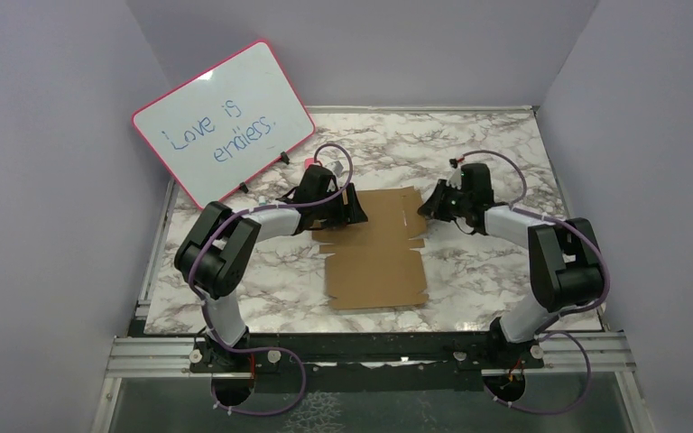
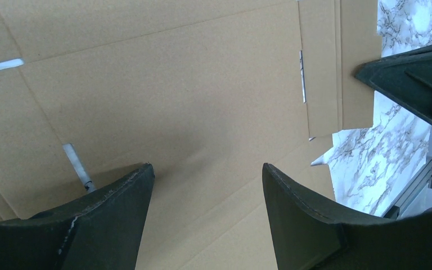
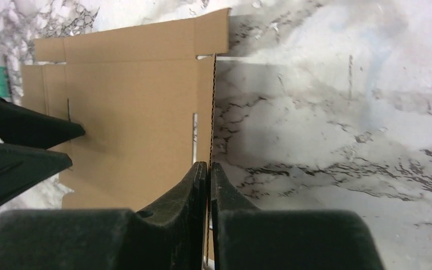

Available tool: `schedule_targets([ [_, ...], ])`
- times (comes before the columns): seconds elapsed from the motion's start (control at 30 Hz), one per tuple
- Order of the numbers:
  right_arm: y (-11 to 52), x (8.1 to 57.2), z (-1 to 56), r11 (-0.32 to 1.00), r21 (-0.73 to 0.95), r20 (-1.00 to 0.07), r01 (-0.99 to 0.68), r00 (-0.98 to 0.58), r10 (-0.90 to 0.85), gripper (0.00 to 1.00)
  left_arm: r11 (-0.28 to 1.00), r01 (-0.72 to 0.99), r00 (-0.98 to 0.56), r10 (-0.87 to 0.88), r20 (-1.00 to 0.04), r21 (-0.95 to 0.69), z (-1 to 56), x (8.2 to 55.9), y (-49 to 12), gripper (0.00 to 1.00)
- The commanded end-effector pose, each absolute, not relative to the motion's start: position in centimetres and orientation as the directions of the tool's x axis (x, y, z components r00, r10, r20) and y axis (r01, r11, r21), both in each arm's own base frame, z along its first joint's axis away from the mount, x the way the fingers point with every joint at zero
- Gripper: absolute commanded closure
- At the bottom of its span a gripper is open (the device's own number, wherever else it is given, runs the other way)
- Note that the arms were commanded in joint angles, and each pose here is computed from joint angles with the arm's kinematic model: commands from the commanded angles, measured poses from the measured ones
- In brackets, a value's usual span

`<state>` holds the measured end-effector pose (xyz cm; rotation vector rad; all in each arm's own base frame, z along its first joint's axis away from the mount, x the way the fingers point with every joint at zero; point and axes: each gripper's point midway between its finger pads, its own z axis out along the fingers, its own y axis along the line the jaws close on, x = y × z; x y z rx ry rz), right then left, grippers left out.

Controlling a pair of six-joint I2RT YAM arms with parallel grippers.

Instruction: Fold the paper box

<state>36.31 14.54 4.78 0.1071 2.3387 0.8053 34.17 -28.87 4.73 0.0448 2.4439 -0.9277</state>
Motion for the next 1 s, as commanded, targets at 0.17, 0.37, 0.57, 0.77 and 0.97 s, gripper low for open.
schedule_targets([
  [0.17,14.0,36.5,5.0,0.99,0.129,-0.63,-0.053,-0.775,0.04,0.89,0.781,0.161,-0.91,-0.119,-0.397,-0.603,1.6,32.1,-28.8,0.27],
  [0.37,15.5,36.2,5.6,0.996,-0.072,-0.639,-0.059,-0.764,-0.091,0.89,0.772,0.161,-0.91,-0.126,-0.396,-0.615,1.7,32.3,-29.2,0.27],
  [0.57,16.7,36.0,5.8,0.96,-0.278,-0.629,-0.037,-0.748,-0.211,0.89,0.767,0.164,-0.907,-0.129,-0.4,-0.62,1.8,32.4,-29.4,0.28],
  [0.77,16.7,35.8,5.1,0.895,-0.446,-0.594,0.011,-0.751,-0.286,0.89,0.764,0.163,-0.907,-0.134,-0.4,-0.624,1.8,32.4,-29.5,0.27],
  [0.97,16.6,35.9,5.8,0.889,-0.457,-0.61,0.031,-0.738,-0.288,0.85,0.761,0.168,-0.903,-0.137,-0.408,-0.626,2.3,32.4,-29.5,0.27],
])
